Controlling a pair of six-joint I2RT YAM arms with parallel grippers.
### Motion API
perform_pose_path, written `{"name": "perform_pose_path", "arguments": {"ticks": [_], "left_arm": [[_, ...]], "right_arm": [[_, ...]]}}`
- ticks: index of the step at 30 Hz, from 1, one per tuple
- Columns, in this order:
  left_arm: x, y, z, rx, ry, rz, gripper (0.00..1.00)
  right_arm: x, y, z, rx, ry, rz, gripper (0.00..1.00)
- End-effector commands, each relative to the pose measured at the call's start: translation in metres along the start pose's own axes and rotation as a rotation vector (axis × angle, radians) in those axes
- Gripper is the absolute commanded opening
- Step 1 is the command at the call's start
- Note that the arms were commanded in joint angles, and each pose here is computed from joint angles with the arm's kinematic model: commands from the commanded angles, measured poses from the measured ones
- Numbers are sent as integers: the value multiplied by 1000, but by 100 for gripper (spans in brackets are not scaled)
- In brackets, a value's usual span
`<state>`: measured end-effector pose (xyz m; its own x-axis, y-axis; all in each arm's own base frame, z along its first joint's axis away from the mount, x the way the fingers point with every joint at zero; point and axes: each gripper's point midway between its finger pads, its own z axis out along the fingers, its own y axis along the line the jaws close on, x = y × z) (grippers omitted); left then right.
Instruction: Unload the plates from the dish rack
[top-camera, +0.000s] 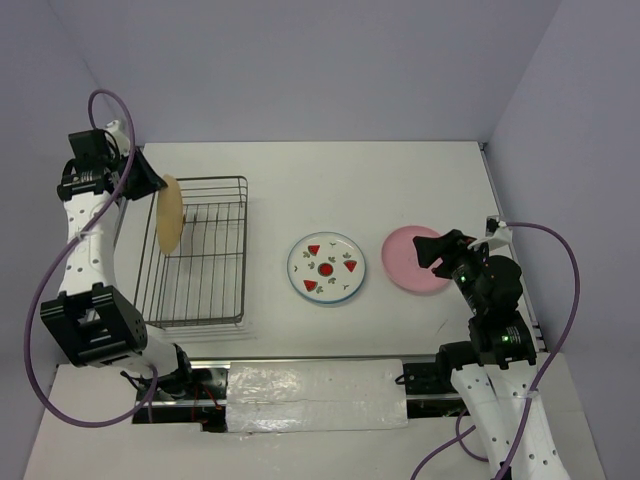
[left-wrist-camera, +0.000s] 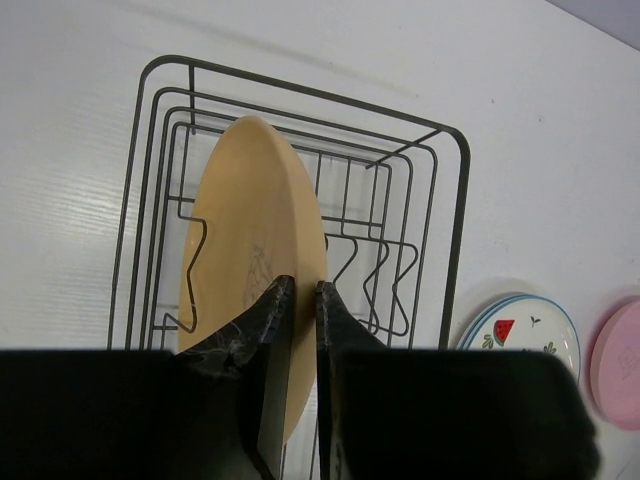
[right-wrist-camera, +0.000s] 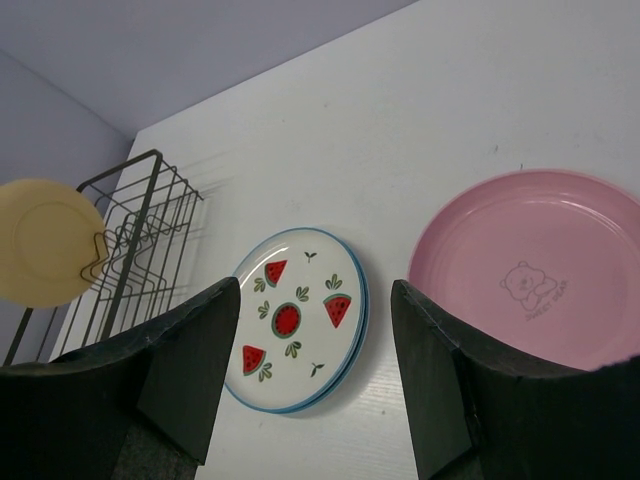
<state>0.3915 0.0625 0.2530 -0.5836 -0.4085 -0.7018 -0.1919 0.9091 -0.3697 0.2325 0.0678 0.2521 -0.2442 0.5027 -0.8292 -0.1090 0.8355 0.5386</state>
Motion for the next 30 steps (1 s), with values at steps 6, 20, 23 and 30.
{"name": "perform_pose_path", "arguments": {"ticks": [6,20,23,30], "left_arm": [[-40,-24,-37,47,-130,56,0],[-64,-84,-81,77,-236,209,0],[-60,-112,-92,105,-260,258,0],[-36,-175,-112,198,-311,390,0]], "right_arm": [[-13,10,1,-39,-37,-26,69],[-10,10,4,-49,-29,-24,69],[-8,7,8,-33,-13,-20,69],[-8,10,9,-41,-1,-20,69]]}}
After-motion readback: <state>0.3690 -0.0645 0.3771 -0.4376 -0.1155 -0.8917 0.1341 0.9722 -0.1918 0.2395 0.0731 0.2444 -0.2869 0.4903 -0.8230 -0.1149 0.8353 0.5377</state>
